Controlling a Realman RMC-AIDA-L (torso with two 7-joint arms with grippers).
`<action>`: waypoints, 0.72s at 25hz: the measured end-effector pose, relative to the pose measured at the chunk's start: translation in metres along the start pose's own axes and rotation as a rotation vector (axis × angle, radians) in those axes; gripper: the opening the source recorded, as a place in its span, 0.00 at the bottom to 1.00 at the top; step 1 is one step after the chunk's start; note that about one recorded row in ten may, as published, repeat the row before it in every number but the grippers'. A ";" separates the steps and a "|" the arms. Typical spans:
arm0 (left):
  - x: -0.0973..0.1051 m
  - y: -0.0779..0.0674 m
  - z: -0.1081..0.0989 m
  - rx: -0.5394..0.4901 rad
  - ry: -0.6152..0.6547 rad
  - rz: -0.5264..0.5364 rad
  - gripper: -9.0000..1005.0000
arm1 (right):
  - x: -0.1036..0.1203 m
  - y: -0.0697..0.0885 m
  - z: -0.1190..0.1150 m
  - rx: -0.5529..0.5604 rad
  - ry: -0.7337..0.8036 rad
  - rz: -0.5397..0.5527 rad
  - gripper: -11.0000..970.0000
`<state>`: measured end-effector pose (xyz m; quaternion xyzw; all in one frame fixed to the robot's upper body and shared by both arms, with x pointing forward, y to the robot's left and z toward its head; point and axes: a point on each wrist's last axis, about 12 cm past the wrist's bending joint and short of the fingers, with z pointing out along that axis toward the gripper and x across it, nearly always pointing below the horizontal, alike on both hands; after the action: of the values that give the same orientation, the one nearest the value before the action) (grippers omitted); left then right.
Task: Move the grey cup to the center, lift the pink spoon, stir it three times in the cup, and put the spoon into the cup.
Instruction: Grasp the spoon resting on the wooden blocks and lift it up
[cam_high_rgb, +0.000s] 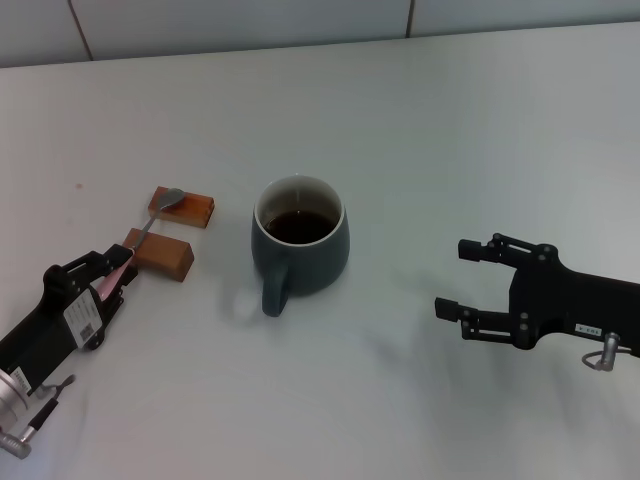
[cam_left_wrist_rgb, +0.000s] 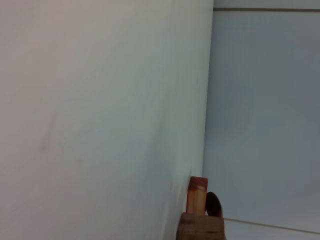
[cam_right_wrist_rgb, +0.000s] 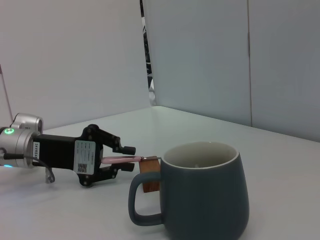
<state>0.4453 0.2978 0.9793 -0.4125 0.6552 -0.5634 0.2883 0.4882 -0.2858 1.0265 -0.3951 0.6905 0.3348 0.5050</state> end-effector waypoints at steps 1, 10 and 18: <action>0.000 0.000 0.000 -0.001 0.000 0.000 0.27 | 0.000 0.000 0.000 0.000 0.000 -0.001 0.85; 0.000 0.001 0.000 -0.011 -0.001 0.005 0.25 | 0.000 -0.001 0.001 0.000 0.000 0.000 0.85; -0.001 0.001 0.000 -0.009 -0.006 0.015 0.19 | -0.001 -0.002 0.001 0.000 0.001 0.008 0.85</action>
<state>0.4450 0.2985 0.9782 -0.4106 0.6598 -0.5571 0.2927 0.4902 -0.2855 1.0275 -0.3927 0.6923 0.3367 0.5031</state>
